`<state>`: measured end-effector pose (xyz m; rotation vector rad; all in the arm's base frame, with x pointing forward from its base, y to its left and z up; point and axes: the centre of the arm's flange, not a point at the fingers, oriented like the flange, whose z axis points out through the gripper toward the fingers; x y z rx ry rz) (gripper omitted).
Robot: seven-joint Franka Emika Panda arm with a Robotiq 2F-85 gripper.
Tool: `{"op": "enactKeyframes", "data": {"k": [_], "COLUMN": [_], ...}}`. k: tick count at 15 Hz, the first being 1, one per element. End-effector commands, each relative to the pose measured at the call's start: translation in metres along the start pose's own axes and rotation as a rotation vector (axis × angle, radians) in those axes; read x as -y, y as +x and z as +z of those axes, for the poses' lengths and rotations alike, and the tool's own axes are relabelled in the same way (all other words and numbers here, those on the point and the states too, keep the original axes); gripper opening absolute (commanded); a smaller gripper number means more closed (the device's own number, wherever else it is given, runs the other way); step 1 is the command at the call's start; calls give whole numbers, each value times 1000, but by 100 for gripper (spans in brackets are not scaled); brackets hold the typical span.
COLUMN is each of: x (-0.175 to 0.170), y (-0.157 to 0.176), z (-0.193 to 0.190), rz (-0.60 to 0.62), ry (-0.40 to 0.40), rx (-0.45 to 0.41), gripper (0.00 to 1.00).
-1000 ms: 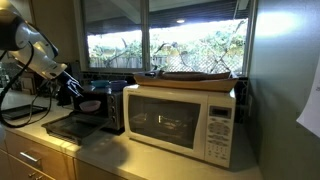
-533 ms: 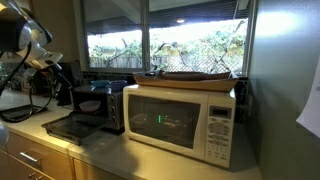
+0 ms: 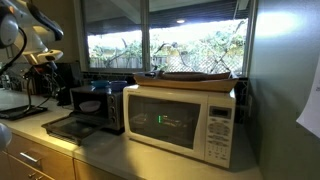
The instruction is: Pull out the rack from the toaster oven and put the purple bowl on the rack.
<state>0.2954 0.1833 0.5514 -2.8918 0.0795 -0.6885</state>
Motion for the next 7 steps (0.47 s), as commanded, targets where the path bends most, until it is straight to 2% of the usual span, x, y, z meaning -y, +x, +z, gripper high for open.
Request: {"op": "enactKeyframes", "data": {"k": [1, 7], "x": [-3, -5], "y": [2, 3], "z": [2, 4], "rz": [-4, -17], "ry": [-13, -44], "rx": [-5, -16], "gripper": [100, 100]}}
